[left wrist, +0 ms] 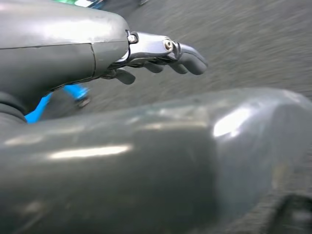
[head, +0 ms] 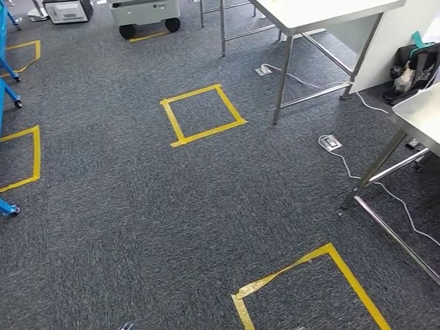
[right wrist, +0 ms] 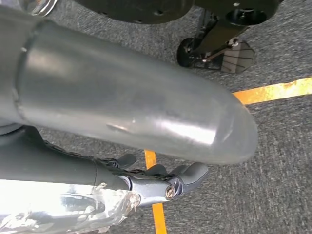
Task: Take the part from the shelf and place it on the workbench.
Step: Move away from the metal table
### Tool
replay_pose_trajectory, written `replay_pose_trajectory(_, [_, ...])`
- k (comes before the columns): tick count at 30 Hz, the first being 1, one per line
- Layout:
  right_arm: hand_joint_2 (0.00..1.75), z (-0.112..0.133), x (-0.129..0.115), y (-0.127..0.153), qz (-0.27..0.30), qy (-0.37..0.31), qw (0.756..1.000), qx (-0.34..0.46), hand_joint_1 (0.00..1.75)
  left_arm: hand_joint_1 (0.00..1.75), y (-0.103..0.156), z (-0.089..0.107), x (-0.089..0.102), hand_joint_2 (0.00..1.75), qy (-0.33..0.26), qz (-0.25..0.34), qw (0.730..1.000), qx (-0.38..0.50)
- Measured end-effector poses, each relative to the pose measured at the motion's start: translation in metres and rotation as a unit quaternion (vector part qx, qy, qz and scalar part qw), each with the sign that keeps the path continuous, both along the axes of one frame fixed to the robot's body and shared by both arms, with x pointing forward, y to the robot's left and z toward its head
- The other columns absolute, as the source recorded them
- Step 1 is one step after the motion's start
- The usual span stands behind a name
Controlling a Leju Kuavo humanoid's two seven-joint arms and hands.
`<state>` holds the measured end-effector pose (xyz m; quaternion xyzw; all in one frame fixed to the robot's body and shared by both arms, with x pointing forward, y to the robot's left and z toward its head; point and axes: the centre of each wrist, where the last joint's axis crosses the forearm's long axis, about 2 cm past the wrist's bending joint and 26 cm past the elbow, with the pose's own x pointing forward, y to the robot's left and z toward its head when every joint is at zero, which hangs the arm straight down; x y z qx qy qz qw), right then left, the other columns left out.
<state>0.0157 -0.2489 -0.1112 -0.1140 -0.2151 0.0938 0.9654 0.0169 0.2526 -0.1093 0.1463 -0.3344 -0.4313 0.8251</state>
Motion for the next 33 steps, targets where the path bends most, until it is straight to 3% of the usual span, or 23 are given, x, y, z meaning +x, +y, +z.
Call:
replay_pose_trajectory(11, [0.00, 0.000, -0.001, 0.002, -0.014, 0.000, 1.000, 0.000, 0.00, 0.00, 0.011, -0.001, -0.008, 0.00, 0.033, 0.149, 0.988, -0.003])
replay_pose_trajectory(33, [0.00, 0.001, 0.000, 0.006, -0.029, 0.005, 1.000, 0.006, 0.00, 0.00, -0.017, 0.001, 0.001, 0.00, 0.027, 0.154, 0.988, -0.020])
